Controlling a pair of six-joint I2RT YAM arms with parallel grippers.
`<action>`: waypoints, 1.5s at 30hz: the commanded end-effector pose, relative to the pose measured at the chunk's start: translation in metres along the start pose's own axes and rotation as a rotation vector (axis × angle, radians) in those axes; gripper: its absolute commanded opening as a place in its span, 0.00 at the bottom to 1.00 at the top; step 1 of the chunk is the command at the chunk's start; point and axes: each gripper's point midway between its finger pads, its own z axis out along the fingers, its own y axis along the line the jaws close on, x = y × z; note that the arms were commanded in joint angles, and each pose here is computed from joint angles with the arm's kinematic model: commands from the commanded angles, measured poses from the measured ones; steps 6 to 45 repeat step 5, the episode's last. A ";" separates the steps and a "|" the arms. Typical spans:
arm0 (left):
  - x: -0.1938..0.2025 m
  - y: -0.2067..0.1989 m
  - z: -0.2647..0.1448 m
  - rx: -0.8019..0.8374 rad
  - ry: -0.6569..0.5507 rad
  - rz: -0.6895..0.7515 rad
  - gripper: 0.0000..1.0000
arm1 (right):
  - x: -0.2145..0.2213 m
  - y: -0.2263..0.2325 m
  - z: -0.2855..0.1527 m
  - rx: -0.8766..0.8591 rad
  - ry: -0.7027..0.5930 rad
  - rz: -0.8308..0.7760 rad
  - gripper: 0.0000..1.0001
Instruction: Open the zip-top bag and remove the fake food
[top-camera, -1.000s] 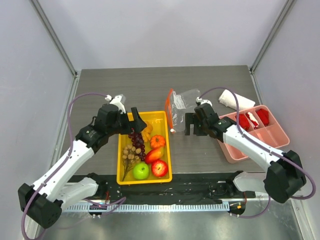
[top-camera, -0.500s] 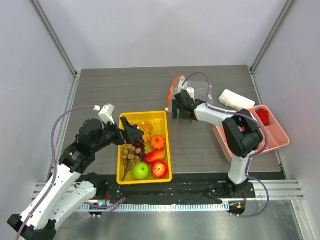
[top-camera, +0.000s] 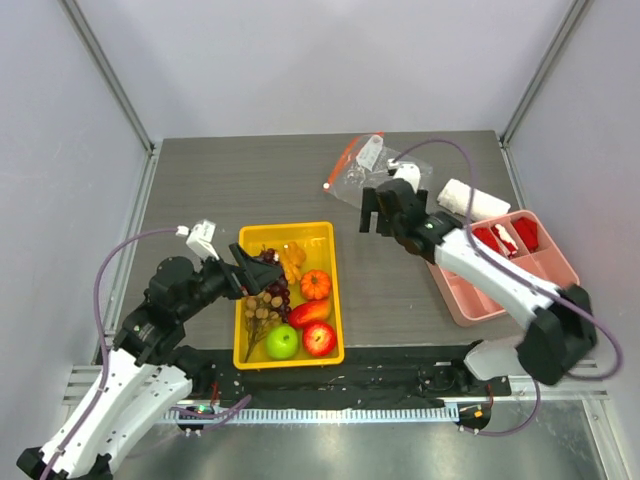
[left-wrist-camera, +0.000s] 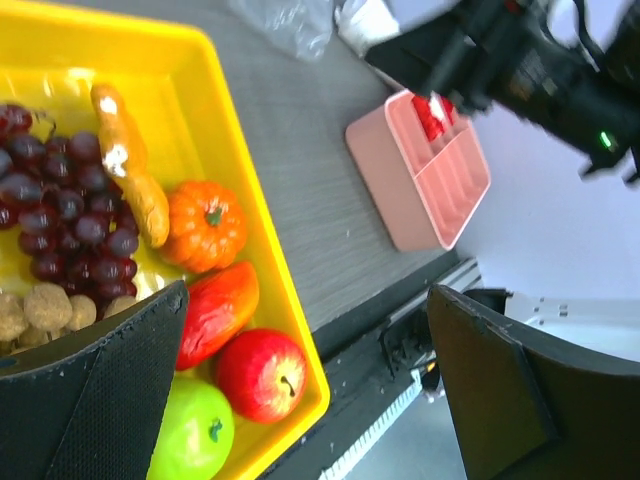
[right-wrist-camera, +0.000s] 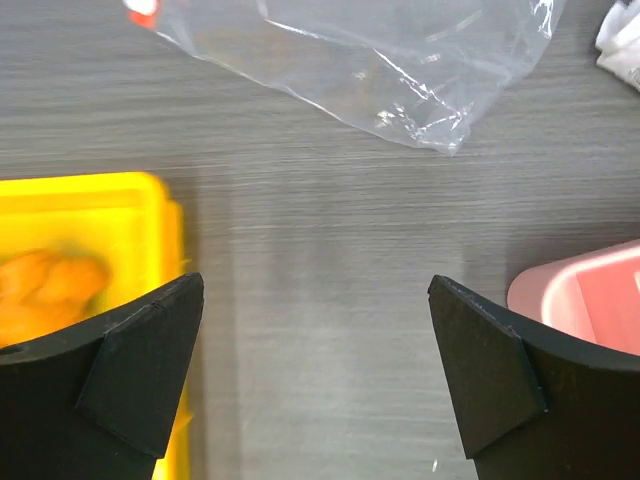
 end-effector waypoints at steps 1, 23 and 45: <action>-0.036 -0.024 -0.010 0.065 -0.156 0.012 1.00 | -0.015 -0.014 -0.064 -0.104 -0.098 0.095 1.00; -0.047 -0.029 -0.011 0.094 -0.221 0.011 1.00 | -0.012 -0.006 -0.090 -0.234 -0.116 0.102 1.00; -0.047 -0.029 -0.011 0.094 -0.221 0.011 1.00 | -0.012 -0.006 -0.090 -0.234 -0.116 0.102 1.00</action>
